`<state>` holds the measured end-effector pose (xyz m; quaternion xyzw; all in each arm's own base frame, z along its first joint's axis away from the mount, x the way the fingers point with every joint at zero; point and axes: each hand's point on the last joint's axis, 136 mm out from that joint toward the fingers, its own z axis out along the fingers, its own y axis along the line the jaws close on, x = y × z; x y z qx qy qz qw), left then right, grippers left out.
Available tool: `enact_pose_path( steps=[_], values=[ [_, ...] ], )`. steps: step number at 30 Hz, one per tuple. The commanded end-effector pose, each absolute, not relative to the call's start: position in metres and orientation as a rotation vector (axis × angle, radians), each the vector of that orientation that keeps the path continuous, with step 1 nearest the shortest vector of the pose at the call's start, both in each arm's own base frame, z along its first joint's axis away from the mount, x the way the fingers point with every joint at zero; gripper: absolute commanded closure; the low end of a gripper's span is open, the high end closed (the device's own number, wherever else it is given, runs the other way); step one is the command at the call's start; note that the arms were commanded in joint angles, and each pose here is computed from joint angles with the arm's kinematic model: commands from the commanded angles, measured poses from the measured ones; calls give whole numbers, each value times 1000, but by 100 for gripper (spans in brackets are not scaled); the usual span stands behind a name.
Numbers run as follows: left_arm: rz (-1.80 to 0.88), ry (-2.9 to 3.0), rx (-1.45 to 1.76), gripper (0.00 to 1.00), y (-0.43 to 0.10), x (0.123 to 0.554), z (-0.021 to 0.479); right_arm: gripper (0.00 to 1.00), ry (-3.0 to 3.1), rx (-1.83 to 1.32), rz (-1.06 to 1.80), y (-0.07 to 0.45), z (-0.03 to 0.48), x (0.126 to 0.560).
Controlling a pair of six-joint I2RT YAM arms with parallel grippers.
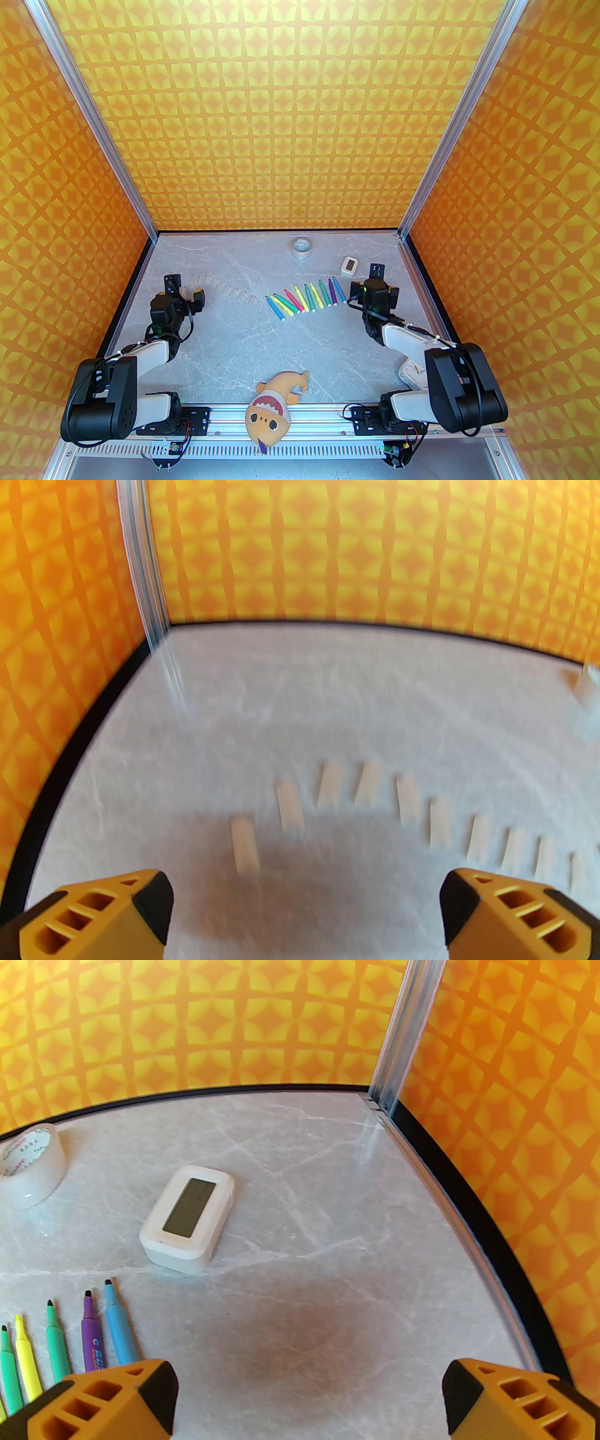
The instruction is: Open the pen caps
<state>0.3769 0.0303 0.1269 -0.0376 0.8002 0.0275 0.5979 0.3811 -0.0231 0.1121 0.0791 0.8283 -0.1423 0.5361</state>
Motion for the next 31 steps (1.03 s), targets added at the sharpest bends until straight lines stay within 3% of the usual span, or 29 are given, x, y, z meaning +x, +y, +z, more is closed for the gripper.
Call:
enact_pose_path(
  steps=[1, 31],
  values=[
    [73, 1780, -126, 1, 38, 384, 128, 2, 1819, 156, -249, -12, 128, 389],
    [67, 1822, -112, 1, 36, 396, 110, 2, 1839, 65, -182, 1, 114, 396]
  ],
)
